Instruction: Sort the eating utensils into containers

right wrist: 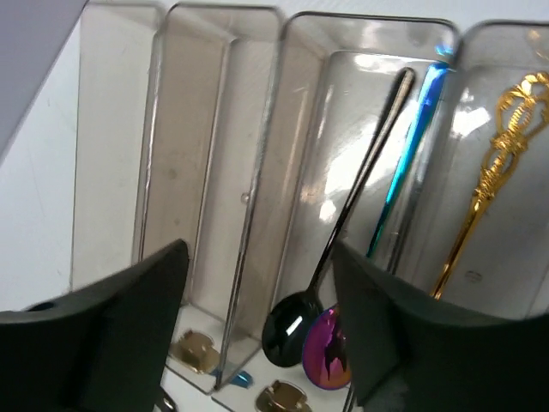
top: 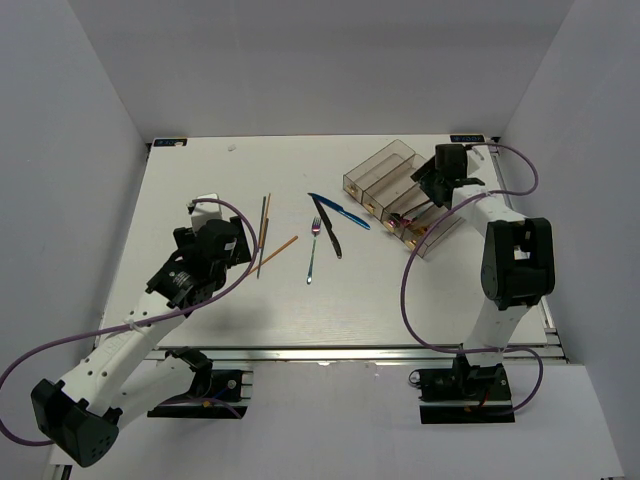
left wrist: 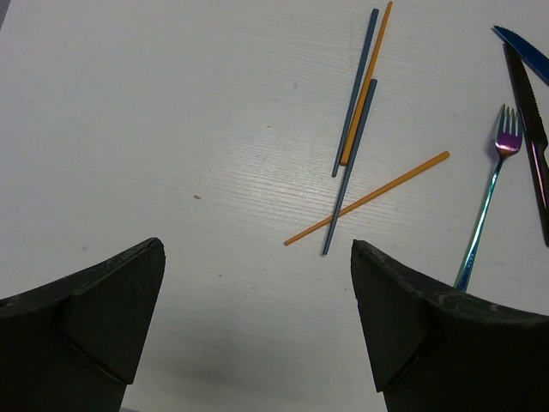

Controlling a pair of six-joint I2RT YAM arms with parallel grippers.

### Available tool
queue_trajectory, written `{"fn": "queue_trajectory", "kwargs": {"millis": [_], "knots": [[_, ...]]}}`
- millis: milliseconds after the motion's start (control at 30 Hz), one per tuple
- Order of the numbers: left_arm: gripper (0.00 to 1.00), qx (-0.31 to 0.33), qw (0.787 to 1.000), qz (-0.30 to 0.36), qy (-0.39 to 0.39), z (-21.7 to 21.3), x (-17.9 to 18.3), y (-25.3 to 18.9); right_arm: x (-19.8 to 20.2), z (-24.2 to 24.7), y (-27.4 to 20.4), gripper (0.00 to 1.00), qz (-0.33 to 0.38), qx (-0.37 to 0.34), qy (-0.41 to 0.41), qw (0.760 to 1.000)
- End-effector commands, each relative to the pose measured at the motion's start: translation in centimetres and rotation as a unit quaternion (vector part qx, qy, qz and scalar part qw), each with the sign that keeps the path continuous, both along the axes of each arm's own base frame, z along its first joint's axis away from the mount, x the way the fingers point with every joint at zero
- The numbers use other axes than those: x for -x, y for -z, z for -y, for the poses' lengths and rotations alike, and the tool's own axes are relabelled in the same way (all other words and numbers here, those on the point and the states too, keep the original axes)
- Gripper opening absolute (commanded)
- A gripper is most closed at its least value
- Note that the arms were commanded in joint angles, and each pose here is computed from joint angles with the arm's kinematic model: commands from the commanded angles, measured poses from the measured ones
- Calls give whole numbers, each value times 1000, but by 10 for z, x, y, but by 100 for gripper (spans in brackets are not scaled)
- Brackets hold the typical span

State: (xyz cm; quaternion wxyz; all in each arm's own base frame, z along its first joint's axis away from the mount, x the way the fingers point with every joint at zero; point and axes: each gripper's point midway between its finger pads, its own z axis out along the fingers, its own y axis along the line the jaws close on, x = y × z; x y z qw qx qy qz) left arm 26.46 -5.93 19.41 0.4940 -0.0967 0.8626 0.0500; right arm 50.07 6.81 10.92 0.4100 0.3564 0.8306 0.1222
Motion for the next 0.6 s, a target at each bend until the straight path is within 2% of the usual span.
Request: {"fn": "queue_trajectory", "kwargs": {"millis": [0,33,67,133,167,267,433,567], "knots": [[98,2,1000,10,-5,-3,1,-4,-16,-50,-72,76,86,11,-118,989],[98,1,1000,10,-6,-4,1,-4,-18,-76,-88,89,102,43,-177,978],[98,1,1000,11,-8,-4,0,-4,-13,-74,-74,89,80,66,-193,976],[98,0,1000,11,-12,-6,1,-4,-1,-108,-82,89,63,117,-242,961],[98,-1,1000,13,-15,-8,2,-5,3,-112,-79,89,55,162,-261,950],[98,0,1000,17,-17,-8,1,-7,37,-164,-71,89,40,215,-331,918],[98,-2,1000,15,-18,-8,1,-6,78,-214,-38,89,1,208,-387,898],[98,-4,1000,12,-17,-8,1,-5,100,-246,-31,89,4,253,-355,900]]}}
